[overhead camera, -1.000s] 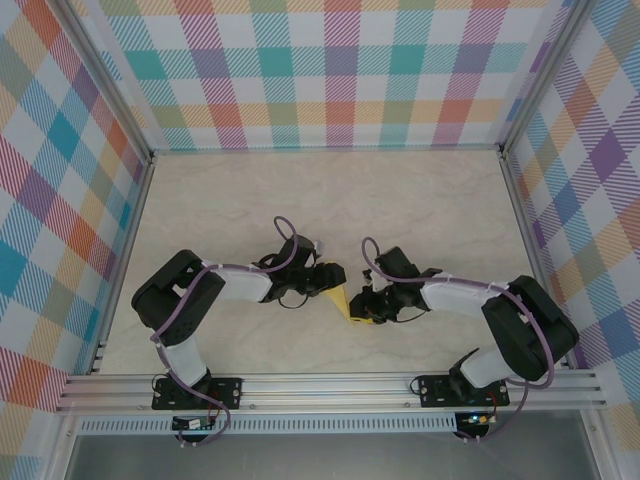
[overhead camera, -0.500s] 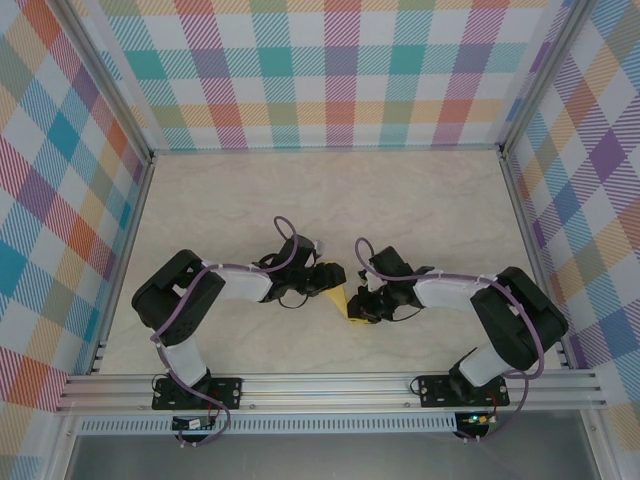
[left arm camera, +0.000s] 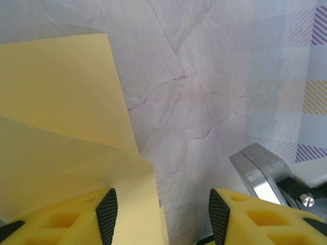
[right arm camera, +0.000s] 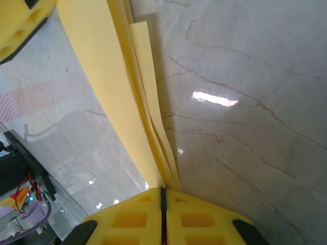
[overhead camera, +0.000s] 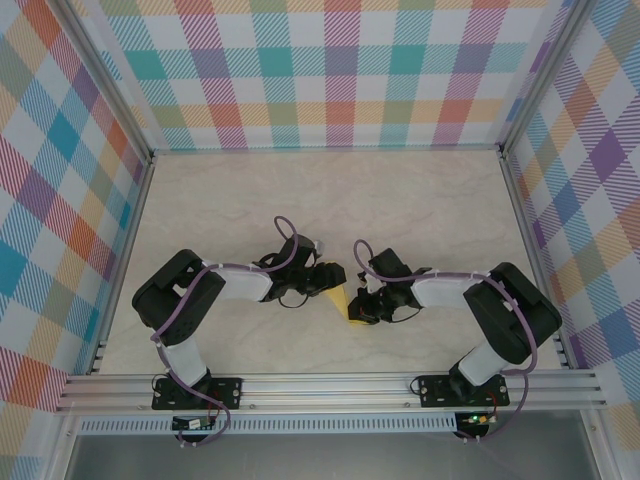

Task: Fold a paper plane with a square sheet of paper (pick it up from the middle)
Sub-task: Fold the wing for the fifth time at the center of the table.

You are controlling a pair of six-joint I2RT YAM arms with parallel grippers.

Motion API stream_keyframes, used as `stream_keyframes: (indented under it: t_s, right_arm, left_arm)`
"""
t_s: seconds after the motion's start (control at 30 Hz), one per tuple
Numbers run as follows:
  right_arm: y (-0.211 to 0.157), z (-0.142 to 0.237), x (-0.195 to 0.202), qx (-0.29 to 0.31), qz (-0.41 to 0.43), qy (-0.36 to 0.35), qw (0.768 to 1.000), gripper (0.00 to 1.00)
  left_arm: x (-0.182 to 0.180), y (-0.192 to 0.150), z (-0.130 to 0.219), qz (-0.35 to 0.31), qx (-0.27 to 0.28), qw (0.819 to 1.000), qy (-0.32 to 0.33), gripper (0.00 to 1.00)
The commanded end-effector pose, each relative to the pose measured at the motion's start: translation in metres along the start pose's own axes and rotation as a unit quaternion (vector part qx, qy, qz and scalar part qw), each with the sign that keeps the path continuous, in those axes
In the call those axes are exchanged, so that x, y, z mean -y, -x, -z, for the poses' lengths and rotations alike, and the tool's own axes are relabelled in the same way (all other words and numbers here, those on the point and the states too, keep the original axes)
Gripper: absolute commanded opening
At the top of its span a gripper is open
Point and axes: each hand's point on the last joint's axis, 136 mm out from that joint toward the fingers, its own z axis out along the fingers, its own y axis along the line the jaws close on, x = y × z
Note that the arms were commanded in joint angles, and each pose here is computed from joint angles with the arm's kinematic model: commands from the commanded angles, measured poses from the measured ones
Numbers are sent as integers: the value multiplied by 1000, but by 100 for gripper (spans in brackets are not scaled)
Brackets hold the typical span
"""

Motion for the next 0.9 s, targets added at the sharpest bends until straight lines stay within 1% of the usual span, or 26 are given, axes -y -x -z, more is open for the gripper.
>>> stream_keyframes:
  t_s: [0.0, 0.07, 0.2, 0.33, 0.47, 0.6, 0.67, 0.87]
  right_arm:
    - [-14, -6, 22, -19, -18, -37, 999, 11]
    - [-13, -2, 18, -14, -15, -35, 999, 13]
    - [-10, 7, 9, 1, 3, -24, 1000, 21]
    - [-11, 7, 8, -1, 13, -26, 1000, 23]
    - [-11, 1, 11, -8, 7, -30, 1000, 21]
    - [-12, -1, 21, -9, -4, -51, 999, 12]
    - [-14, -2, 26, -11, -7, -61, 998, 10]
    - [-23, -7, 30, -30, -2, -74, 997, 10]
  left_arm:
    - [-23, -28, -10, 6, -45, 998, 40, 53]
    - [-23, -28, -10, 5, -45, 998, 39, 53]
    - [-23, -28, -11, 5, -47, 998, 38, 52]
    - [-24, -28, -12, 7, -46, 998, 38, 52]
    - [-23, -28, -13, 7, -48, 998, 37, 53]
    - [-23, -28, -13, 7, -47, 998, 37, 53]
    - [-23, -28, -13, 8, -48, 998, 39, 53]
    - [-27, -30, -13, 9, -49, 998, 42, 53]
